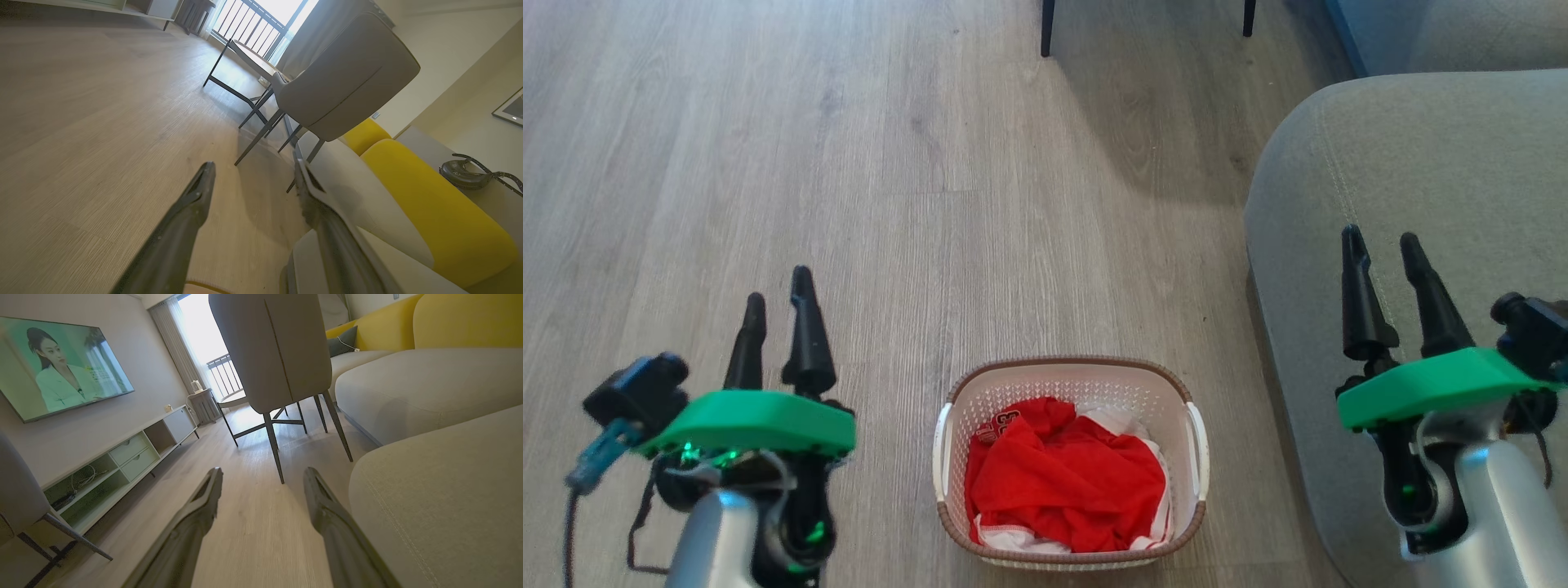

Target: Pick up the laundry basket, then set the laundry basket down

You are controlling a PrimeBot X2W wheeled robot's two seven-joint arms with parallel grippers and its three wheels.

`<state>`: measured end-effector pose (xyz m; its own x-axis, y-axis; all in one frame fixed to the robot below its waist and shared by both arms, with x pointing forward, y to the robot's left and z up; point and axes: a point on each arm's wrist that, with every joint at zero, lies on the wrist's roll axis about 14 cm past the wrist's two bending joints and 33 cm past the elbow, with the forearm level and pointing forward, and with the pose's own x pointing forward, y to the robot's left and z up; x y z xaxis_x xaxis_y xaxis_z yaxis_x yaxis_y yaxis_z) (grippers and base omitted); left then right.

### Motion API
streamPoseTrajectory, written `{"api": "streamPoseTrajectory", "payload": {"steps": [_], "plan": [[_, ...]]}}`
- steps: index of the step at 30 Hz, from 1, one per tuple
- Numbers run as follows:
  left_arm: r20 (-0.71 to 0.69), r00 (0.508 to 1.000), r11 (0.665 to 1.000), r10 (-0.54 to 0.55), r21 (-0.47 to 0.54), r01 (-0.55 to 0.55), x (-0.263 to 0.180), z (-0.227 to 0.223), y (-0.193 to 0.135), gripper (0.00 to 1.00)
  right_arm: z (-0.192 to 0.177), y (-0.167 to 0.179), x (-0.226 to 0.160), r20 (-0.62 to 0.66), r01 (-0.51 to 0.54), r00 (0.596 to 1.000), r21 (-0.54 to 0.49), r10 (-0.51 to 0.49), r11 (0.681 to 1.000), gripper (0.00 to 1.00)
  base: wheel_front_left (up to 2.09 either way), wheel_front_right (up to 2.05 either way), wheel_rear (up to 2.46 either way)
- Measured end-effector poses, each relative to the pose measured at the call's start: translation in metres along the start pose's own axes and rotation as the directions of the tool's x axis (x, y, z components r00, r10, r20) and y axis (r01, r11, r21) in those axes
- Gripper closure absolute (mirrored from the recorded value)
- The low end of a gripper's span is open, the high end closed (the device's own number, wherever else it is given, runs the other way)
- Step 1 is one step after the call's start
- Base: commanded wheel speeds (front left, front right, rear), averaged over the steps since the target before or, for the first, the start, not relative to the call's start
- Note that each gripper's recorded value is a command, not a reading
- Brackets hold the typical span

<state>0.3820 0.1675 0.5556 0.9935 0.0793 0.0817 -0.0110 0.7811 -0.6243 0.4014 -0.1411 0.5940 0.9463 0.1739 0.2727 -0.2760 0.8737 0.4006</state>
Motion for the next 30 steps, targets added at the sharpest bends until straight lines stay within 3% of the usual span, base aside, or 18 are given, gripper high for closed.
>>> {"api": "streamPoseTrajectory", "payload": {"steps": [8,15,20,24,27,30], "plan": [[-0.017,0.998,0.973,-0.064,0.22,0.066,-0.005,-0.017,-0.026,0.0,-0.002,0.002,0.0,-0.008,-0.017,1.0,-0.157,0.016,0.987,0.0,0.0,0.0,0.0],[-0.023,0.99,0.899,-0.138,0.417,0.135,-0.006,-0.028,-0.053,0.0,0.001,0.01,0.001,0.011,-0.041,0.999,-0.243,0.045,0.969,0.0,0.0,0.0,0.0],[-0.035,0.981,0.819,-0.189,0.546,0.177,-0.013,-0.04,-0.067,0.0,-0.004,0.013,-0.001,-0.003,-0.058,0.998,-0.295,0.06,0.954,0.0,0.0,0.0,0.0],[-0.011,0.975,0.779,-0.222,0.599,0.184,-0.016,-0.042,-0.08,0.0,-0.011,0.021,-0.002,-0.023,-0.095,0.995,-0.327,0.092,0.94,0.0,0.0,0.0,0.0],[0.006,0.974,0.776,-0.227,0.605,0.177,-0.016,-0.039,-0.085,0.0,-0.011,0.021,-0.002,-0.023,-0.096,0.995,-0.339,0.094,0.936,0.0,0.0,0.0,0.0],[0.056,0.973,0.799,-0.222,0.583,0.149,-0.016,-0.028,-0.089,0.0,-0.009,0.022,-0.002,-0.014,-0.099,0.995,-0.371,0.101,0.923,0.0,0.0,0.0,0.0]]}}
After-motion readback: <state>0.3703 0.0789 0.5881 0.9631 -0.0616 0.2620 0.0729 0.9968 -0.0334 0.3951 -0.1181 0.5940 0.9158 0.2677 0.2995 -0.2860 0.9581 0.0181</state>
